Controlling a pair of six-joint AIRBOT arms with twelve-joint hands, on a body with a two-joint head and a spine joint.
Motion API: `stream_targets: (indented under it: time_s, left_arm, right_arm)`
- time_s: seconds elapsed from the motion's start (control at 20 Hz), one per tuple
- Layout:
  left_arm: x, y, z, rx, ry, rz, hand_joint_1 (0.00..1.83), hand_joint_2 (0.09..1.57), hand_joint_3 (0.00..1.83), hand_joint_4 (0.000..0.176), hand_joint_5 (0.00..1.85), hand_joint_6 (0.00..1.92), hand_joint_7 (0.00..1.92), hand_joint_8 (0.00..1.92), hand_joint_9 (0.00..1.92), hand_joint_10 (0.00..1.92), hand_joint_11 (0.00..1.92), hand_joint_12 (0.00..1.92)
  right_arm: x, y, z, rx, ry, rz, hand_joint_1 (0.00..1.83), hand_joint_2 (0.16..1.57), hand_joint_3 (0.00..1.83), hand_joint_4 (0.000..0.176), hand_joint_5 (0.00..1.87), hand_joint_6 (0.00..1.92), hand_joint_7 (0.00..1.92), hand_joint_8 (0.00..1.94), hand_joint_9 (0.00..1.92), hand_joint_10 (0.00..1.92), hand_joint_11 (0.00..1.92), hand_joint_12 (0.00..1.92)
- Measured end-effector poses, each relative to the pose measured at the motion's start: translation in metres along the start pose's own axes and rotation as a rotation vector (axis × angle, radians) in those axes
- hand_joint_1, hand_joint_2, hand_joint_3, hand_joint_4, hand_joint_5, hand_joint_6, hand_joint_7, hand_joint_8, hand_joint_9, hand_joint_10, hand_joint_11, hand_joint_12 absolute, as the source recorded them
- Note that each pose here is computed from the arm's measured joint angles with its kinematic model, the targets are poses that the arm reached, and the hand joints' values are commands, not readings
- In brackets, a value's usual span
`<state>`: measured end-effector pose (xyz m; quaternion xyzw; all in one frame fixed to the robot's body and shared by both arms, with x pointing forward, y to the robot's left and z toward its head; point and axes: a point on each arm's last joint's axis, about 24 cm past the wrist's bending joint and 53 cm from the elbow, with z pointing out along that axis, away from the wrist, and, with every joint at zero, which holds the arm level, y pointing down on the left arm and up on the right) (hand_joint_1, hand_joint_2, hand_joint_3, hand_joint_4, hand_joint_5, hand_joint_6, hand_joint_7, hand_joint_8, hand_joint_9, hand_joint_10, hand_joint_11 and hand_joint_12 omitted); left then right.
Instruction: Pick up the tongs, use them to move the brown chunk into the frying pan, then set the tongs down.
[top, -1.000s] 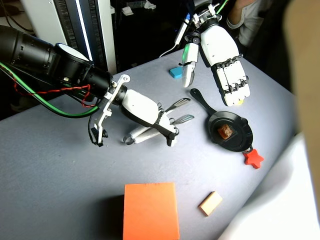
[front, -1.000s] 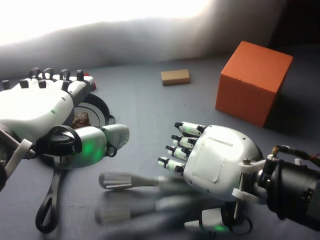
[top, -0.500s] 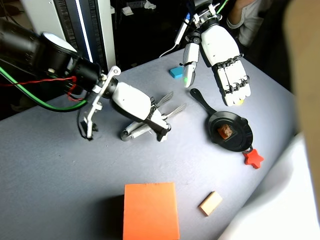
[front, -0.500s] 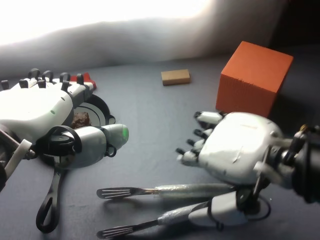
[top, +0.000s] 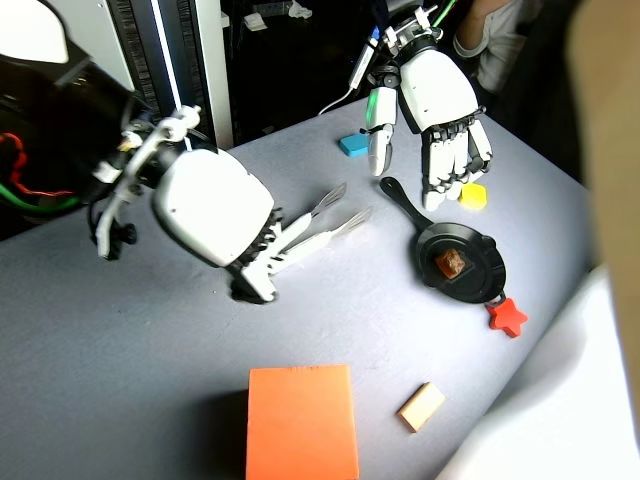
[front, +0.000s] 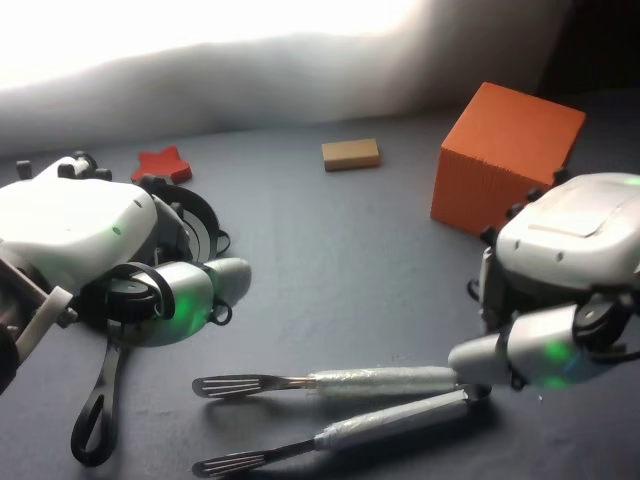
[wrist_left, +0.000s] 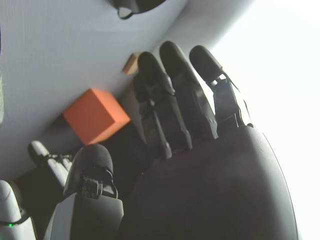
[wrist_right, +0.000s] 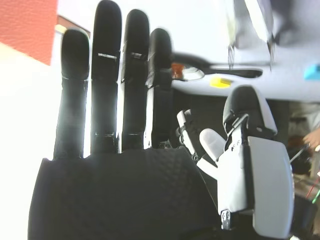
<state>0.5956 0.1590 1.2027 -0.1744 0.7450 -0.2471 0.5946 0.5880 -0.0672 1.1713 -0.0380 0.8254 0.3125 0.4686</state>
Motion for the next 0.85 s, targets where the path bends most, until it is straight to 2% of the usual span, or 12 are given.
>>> stream_targets:
  time_s: [0.05, 0.1, 0.15, 0.2, 0.25, 0.35, 0.5, 0.65, 0.75, 0.85]
  left_arm:
    - [0.000, -0.002, 0.000, 0.009, 0.000, 0.007, 0.09, 1.38, 0.01, 0.000, 0.81, 1.29, 0.89, 1.51, 0.75, 1.87, 0.56, 1.92]
    - [-0.001, -0.004, 0.000, 0.017, -0.005, 0.015, 0.15, 1.40, 0.01, 0.000, 0.85, 1.54, 0.98, 1.54, 0.89, 1.86, 0.73, 1.92]
    - [-0.002, -0.004, 0.000, 0.019, -0.008, 0.020, 0.21, 1.41, 0.01, 0.000, 0.87, 1.67, 1.03, 1.58, 0.98, 1.87, 0.86, 1.92]
    - [-0.003, -0.004, 0.001, 0.020, -0.009, 0.021, 0.31, 1.43, 0.01, 0.000, 0.90, 1.67, 1.09, 1.67, 1.09, 1.91, 1.02, 1.92]
    - [-0.002, -0.004, 0.001, 0.020, -0.008, 0.021, 0.38, 1.44, 0.01, 0.000, 0.93, 1.67, 1.12, 1.71, 1.13, 1.92, 1.07, 1.92]
    - [-0.002, -0.004, 0.001, 0.021, -0.008, 0.021, 0.51, 1.45, 0.01, 0.000, 0.96, 1.73, 1.12, 1.80, 1.16, 1.92, 1.12, 1.92]
    - [-0.001, -0.004, 0.001, 0.021, -0.006, 0.024, 0.52, 1.47, 0.01, 0.000, 0.96, 1.78, 1.14, 1.85, 1.17, 1.92, 1.16, 1.92]
    - [0.001, -0.006, 0.001, 0.025, -0.002, 0.023, 0.54, 1.47, 0.01, 0.000, 0.97, 1.78, 1.14, 1.86, 1.19, 1.92, 1.17, 1.92]
    - [0.000, -0.006, 0.001, 0.025, -0.004, 0.021, 0.53, 1.47, 0.01, 0.000, 0.96, 1.84, 1.13, 1.88, 1.17, 1.92, 1.17, 1.92]
    - [0.000, -0.007, 0.001, 0.026, -0.004, 0.021, 0.52, 1.48, 0.01, 0.000, 0.96, 1.86, 1.11, 1.91, 1.16, 1.92, 1.15, 1.92]
  right_arm:
    - [-0.004, -0.005, -0.004, 0.010, -0.009, -0.016, 0.24, 1.34, 0.00, 0.000, 1.10, 0.75, 1.24, 0.94, 1.07, 1.69, 0.92, 1.92]
    - [-0.008, -0.006, -0.009, 0.019, -0.022, -0.039, 0.32, 1.36, 0.01, 0.000, 1.04, 1.19, 1.21, 1.28, 1.12, 1.83, 1.03, 1.92]
    - [-0.013, -0.004, -0.016, 0.021, -0.037, -0.062, 0.41, 1.38, 0.01, 0.000, 1.02, 1.41, 1.21, 1.47, 1.15, 1.90, 1.09, 1.92]
    - [-0.016, 0.000, -0.020, 0.013, -0.047, -0.078, 0.50, 1.41, 0.02, 0.000, 1.10, 1.62, 1.26, 1.71, 1.26, 1.92, 1.19, 1.92]
    - [-0.019, 0.004, -0.025, 0.004, -0.059, -0.085, 0.58, 1.41, 0.01, 0.000, 1.12, 1.71, 1.27, 1.81, 1.30, 1.92, 1.25, 1.92]
    - [-0.023, 0.009, -0.030, -0.007, -0.071, -0.082, 0.68, 1.42, 0.01, 0.000, 1.07, 1.69, 1.26, 1.83, 1.30, 1.92, 1.30, 1.92]
    - [-0.027, 0.011, -0.030, -0.008, -0.082, -0.117, 0.73, 1.44, 0.02, 0.000, 1.09, 1.87, 1.27, 1.92, 1.33, 1.92, 1.32, 1.92]
    - [-0.026, 0.014, -0.028, -0.019, -0.078, -0.119, 0.71, 1.45, 0.02, 0.000, 1.08, 1.85, 1.24, 1.90, 1.31, 1.92, 1.31, 1.92]
    - [-0.024, 0.022, -0.028, -0.056, -0.071, -0.123, 0.72, 1.45, 0.02, 0.000, 1.07, 1.86, 1.24, 1.93, 1.30, 1.92, 1.30, 1.92]
    - [-0.021, 0.031, -0.027, -0.090, -0.063, -0.159, 0.72, 1.46, 0.02, 0.000, 1.08, 1.86, 1.24, 1.93, 1.30, 1.92, 1.29, 1.92]
